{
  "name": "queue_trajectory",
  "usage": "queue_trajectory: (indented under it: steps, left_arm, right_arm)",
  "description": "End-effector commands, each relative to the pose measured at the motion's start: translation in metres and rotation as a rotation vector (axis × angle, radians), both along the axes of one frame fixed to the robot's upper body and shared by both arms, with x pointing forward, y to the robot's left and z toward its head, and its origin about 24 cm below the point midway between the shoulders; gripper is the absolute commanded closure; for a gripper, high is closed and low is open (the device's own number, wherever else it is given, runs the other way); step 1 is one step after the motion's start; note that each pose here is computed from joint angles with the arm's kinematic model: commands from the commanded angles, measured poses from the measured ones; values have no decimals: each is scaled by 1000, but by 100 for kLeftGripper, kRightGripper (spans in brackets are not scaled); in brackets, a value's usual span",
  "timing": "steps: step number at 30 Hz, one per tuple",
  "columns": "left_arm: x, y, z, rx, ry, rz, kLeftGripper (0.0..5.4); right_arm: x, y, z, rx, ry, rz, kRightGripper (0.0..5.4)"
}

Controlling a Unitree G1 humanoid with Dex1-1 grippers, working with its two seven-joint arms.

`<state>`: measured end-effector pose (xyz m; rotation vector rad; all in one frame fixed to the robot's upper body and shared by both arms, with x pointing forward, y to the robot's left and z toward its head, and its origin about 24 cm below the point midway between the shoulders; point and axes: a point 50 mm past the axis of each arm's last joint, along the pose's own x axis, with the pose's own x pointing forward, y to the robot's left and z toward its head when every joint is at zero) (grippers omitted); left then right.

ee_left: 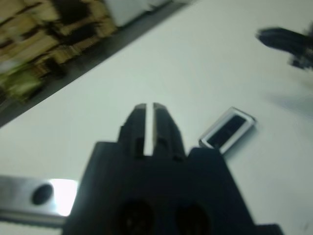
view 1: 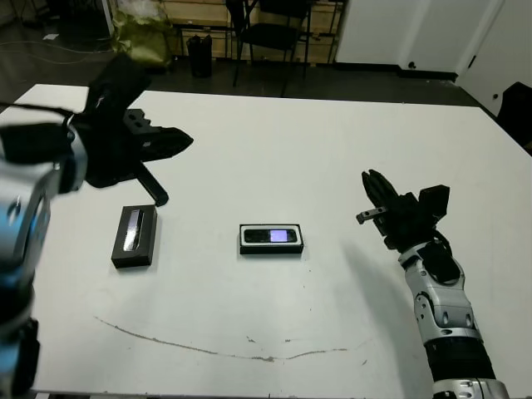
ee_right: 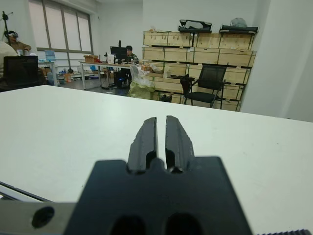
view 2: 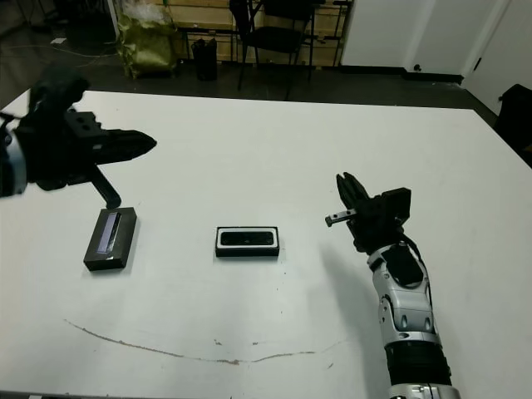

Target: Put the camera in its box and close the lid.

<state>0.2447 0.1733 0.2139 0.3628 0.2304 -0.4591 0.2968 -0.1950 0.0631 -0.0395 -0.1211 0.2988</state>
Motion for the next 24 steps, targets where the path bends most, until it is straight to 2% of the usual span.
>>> queue_trajectory:
  steps: [1, 7, 12, 15, 19, 24]
  left_arm:
    - [-15, 1, -24, 2, 15, 131, 433]
    - [-32, 8, -65, 97, 138, 271, 293]
    - [-40, 10, -86, 180, 240, 308, 171]
    - [-44, 11, -99, 173, 238, 344, 101]
    - [-47, 13, -109, 174, 223, 351, 5]
    - [-47, 14, -108, 133, 219, 420, 2]
  right_arm:
    - [0, -1, -1, -2, 10, -20, 540]
    - [-2, 5, -1, 24, 16, -24, 540]
    - [-2, 7, -3, 1, 15, -30, 540]
    - [-1, 4, -9, 38, 6, -12, 540]
    - [-1, 3, -10, 18, 13, -24, 540]
    - [-1, 4, -12, 29, 16, -9, 540]
